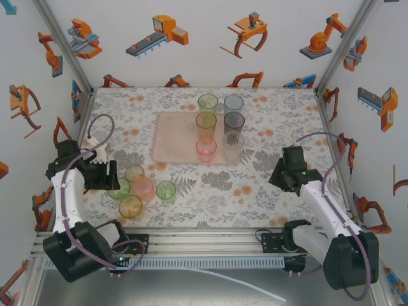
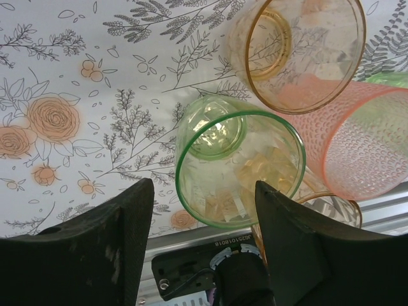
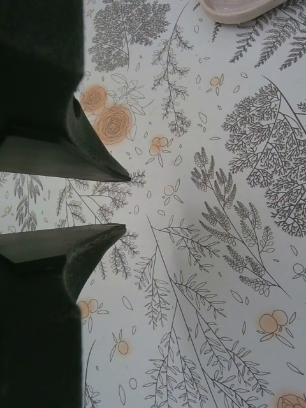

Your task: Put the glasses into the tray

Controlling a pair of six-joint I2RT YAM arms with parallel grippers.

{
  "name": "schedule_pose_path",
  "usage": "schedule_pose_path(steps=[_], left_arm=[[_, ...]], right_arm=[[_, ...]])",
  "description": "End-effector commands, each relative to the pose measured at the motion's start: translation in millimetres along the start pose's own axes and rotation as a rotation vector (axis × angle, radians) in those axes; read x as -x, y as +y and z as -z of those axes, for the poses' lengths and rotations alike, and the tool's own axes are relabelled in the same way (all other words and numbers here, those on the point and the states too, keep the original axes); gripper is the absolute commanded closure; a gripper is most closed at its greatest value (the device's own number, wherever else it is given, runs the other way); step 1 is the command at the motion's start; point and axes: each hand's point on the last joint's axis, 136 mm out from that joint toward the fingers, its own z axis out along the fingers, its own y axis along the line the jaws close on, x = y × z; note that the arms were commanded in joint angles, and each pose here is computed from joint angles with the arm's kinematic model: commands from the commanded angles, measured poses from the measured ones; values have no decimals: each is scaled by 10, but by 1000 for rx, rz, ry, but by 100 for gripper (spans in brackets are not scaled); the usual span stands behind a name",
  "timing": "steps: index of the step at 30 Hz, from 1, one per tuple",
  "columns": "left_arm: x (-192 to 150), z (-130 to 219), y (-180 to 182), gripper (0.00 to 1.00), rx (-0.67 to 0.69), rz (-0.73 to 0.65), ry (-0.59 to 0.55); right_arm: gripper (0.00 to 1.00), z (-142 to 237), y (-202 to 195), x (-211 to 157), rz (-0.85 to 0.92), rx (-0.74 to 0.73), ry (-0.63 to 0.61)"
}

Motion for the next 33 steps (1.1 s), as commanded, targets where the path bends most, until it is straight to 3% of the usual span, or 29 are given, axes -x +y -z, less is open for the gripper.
schedule_pose_path(steps=[1, 22, 33], left_arm=[[28, 27, 28, 40, 24, -37, -31], [-72, -119, 89, 50, 46, -20, -12], [-58, -256, 117, 62, 29, 5, -16]], right_arm=[[66, 13, 20, 69, 6, 7, -17], [66, -59, 10, 24, 1, 10, -6], [66, -72, 14, 18, -1, 12, -5]])
